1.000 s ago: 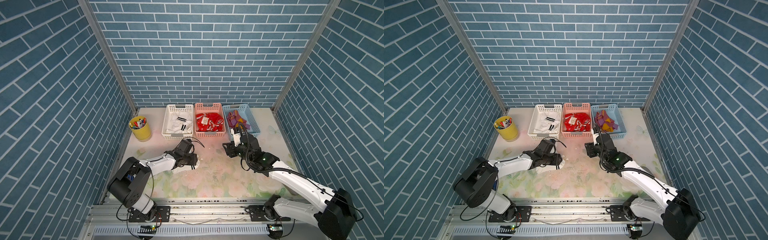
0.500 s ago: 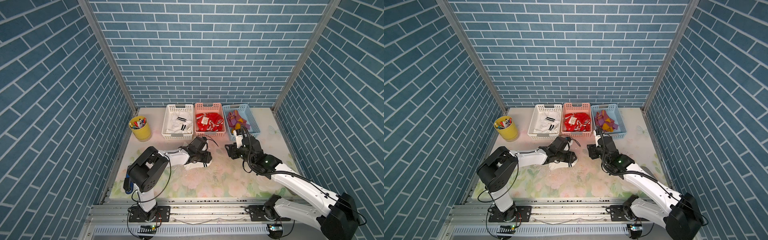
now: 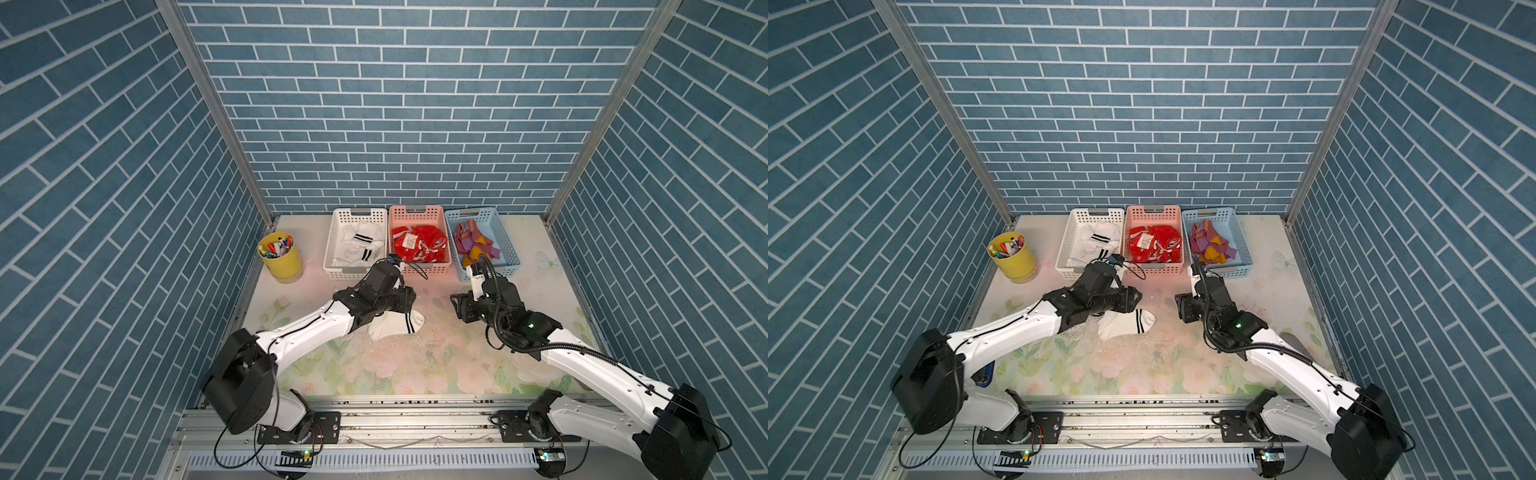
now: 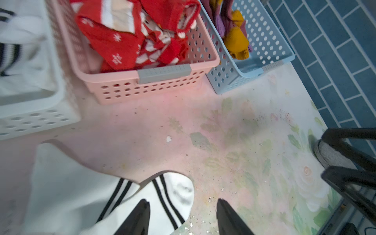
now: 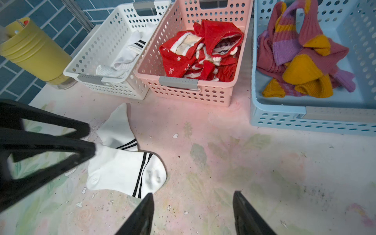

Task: Sort the socks into the basket by color
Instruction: Move the sock to the center of the board, then pick up the sock at the center of the board.

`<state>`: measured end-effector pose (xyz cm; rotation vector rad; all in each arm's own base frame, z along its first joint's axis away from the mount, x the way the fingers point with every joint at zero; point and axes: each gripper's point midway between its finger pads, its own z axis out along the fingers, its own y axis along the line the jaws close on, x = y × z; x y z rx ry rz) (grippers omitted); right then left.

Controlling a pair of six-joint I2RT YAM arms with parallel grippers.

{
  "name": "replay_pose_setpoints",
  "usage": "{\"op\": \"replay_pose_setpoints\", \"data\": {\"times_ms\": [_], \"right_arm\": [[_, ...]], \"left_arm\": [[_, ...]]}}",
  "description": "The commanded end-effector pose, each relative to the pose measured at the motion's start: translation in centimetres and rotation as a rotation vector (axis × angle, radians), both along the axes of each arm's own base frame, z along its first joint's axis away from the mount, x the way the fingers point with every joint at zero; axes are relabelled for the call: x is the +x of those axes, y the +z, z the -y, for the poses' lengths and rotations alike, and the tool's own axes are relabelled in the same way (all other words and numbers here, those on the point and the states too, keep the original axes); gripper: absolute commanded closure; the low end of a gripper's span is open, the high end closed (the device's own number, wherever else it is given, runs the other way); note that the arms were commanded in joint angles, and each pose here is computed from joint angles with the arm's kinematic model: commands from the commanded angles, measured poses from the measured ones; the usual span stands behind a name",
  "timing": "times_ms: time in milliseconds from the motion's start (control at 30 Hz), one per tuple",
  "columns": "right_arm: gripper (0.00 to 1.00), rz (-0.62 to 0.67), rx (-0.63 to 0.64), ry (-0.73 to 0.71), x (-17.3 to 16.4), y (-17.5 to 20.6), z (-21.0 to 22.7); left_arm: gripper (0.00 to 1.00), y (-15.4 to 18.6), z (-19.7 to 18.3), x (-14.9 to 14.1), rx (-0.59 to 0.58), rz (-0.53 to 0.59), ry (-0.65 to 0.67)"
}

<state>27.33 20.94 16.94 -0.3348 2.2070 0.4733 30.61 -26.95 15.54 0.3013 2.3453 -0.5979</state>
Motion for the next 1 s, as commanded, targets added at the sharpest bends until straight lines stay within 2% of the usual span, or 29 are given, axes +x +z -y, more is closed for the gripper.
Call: {"op": "replay_pose_setpoints", "data": {"times_ms": [0,67,233,500,600,800,967], "right_arm": [[0.37,-0.059,0.019,0.001,-0.3,-1.6,-0.6],[0.37,-0.082,0.020,0.023,-0.3,-2.3,-1.3],[0.37,-0.140,0.033,0.101,-0.3,-4.0,-3.8],[0.36,-0.207,-0.043,0.259,-1.0,-7.6,-9.8],[0.36,-0.213,-0.049,0.263,-0.6,-8.3,-10.9],[0.37,-0.224,-0.047,0.247,-0.1,-8.8,-11.5],[0.37,-0.232,-0.047,0.241,0.0,-9.0,-11.5]], "left_arm": [[0.40,-2.7,-5.4,-1.6,0.206,-0.041,0.108],[0.39,-2.9,-7.2,-2.3,0.249,-0.041,0.145],[0.37,-3.6,-10.1,-3.9,0.253,-0.052,0.205],[0.35,-5.0,-13.1,-5.5,0.257,-0.079,0.271],[0.34,-5.5,-13.2,-5.4,0.245,-0.087,0.267],[0.34,-6.3,-10.8,-4.9,0.177,-0.096,0.182],[0.34,-6.9,-9.4,-3.8,0.169,-0.089,0.143]]}}
